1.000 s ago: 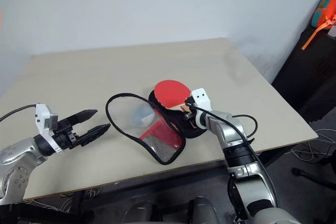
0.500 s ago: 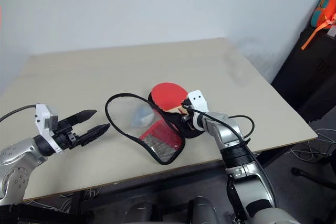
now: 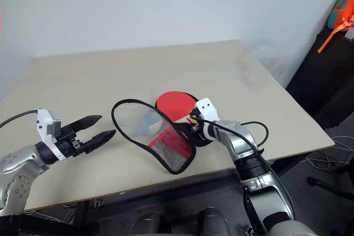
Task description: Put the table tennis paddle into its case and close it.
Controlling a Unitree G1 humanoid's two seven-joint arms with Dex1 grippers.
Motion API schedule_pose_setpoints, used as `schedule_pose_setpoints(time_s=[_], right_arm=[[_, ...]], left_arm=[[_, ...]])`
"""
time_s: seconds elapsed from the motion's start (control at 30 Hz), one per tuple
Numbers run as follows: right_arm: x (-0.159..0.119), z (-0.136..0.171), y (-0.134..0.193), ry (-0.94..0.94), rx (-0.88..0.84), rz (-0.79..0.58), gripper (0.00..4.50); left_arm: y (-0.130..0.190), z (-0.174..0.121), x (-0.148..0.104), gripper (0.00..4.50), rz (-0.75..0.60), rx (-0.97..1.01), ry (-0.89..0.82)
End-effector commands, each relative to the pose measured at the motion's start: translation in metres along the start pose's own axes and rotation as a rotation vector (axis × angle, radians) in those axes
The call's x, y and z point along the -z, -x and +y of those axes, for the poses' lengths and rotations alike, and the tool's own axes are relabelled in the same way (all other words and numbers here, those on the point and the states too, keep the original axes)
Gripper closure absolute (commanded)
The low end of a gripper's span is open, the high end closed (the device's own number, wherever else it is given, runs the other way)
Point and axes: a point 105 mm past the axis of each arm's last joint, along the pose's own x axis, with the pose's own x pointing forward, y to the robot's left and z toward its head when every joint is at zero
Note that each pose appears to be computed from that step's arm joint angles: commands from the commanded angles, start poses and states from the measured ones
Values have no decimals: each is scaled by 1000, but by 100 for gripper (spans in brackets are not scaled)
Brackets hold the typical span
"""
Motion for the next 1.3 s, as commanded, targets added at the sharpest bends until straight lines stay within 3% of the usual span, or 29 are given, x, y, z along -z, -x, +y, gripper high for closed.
schedule_pose_setpoints(time_s=[0.03,0.6,0.93,1.3], right_arm=[[-18,-5,9,59,16,-54,337],[-14,3,3,57,-11,-38,337],[-20,7,13,40,-67,-58,4],[-53,-14,69,107,-181,-196,4]], left_arm=[[-1,-3,-13,0,-38,12,-42],[0,-3,-12,0,-37,11,-38],[1,-2,-11,0,-29,11,-35],[0,-6,-2,0,-11,30,7]])
